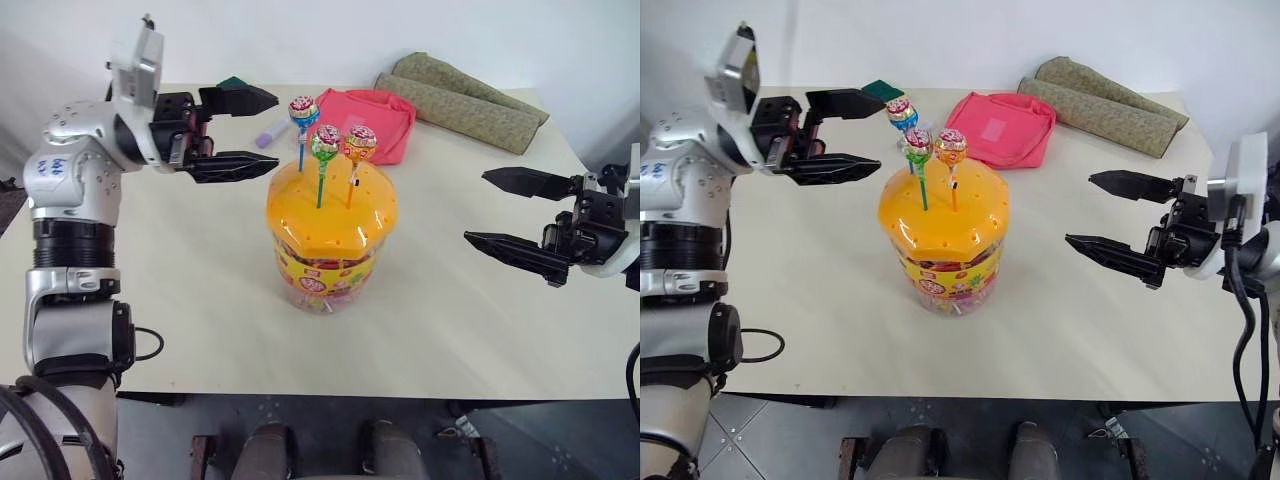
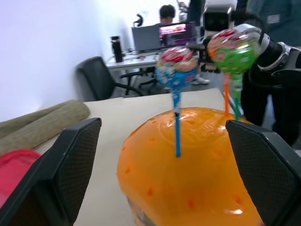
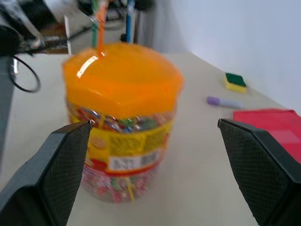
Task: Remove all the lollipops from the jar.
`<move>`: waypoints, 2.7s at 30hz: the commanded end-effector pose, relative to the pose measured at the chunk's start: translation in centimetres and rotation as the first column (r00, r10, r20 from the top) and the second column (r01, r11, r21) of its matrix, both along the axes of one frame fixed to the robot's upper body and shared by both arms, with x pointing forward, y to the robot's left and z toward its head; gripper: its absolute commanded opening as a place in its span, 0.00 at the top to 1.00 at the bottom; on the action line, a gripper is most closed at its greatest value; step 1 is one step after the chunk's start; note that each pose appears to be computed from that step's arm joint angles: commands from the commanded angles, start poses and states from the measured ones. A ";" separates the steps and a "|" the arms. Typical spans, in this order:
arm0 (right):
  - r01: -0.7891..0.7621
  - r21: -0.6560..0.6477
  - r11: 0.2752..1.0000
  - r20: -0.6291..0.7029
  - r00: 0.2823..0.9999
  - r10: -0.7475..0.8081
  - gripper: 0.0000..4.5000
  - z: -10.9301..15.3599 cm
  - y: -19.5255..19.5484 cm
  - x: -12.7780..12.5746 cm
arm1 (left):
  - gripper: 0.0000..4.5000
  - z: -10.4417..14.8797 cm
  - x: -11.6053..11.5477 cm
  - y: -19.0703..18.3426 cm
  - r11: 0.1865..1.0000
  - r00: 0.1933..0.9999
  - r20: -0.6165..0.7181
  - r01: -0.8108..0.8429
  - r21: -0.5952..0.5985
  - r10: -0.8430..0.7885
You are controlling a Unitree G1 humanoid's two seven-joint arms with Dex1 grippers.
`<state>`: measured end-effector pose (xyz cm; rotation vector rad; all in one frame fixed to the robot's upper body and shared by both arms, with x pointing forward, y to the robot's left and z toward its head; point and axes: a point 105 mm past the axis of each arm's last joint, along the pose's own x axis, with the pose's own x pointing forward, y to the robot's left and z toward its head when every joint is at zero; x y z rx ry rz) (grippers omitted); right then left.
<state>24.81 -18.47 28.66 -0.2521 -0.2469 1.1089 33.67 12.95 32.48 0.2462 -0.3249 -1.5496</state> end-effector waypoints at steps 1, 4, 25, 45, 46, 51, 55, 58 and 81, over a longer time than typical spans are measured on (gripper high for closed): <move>0.002 0.025 1.000 0.052 0.999 -0.003 0.00 1.2 0.4 -1.3 | 0.00 0.6 0.1 -0.9 0.998 0.998 0.009 0.057 0.015 -0.057; 0.023 0.038 0.999 0.059 0.998 -0.025 0.00 1.2 0.5 -1.9 | 0.00 0.3 0.4 -1.7 0.995 0.996 -0.019 0.093 0.031 -0.092; 0.103 0.039 0.994 0.097 0.990 -0.106 0.00 1.3 -1.2 -1.7 | 0.99 5.6 -2.0 -2.2 0.974 0.982 0.023 0.188 -0.125 -0.187; 0.053 0.008 0.999 0.049 0.997 -0.054 0.00 0.6 -1.3 0.2 | 0.99 -6.8 1.7 13.7 0.514 0.425 -0.302 -0.783 0.349 0.853; 0.045 0.011 0.999 0.046 0.998 -0.046 0.00 0.5 -1.1 0.4 | 0.99 -8.1 1.3 14.5 0.478 0.370 -0.321 -0.786 0.392 0.872; 0.006 0.018 1.000 0.041 0.999 -0.007 0.00 0.3 -0.1 1.1 | 0.78 -12.4 0.3 16.2 0.400 0.229 -0.359 -0.745 0.534 0.905; -0.006 0.018 1.000 0.043 0.999 0.006 0.00 0.3 0.2 1.4 | 0.50 -12.9 0.0 16.6 0.372 0.196 -0.347 -0.736 0.566 0.917; -0.007 0.017 1.000 0.043 0.999 0.006 0.00 0.3 0.2 1.5 | 0.29 -12.8 -0.2 16.6 0.368 0.189 -0.349 -0.734 0.571 0.918; 0.044 -0.123 0.991 0.007 0.999 -0.044 0.00 2.1 1.2 0.4 | 0.00 -1.9 -2.6 8.5 0.871 0.852 -0.220 -0.491 -0.020 0.475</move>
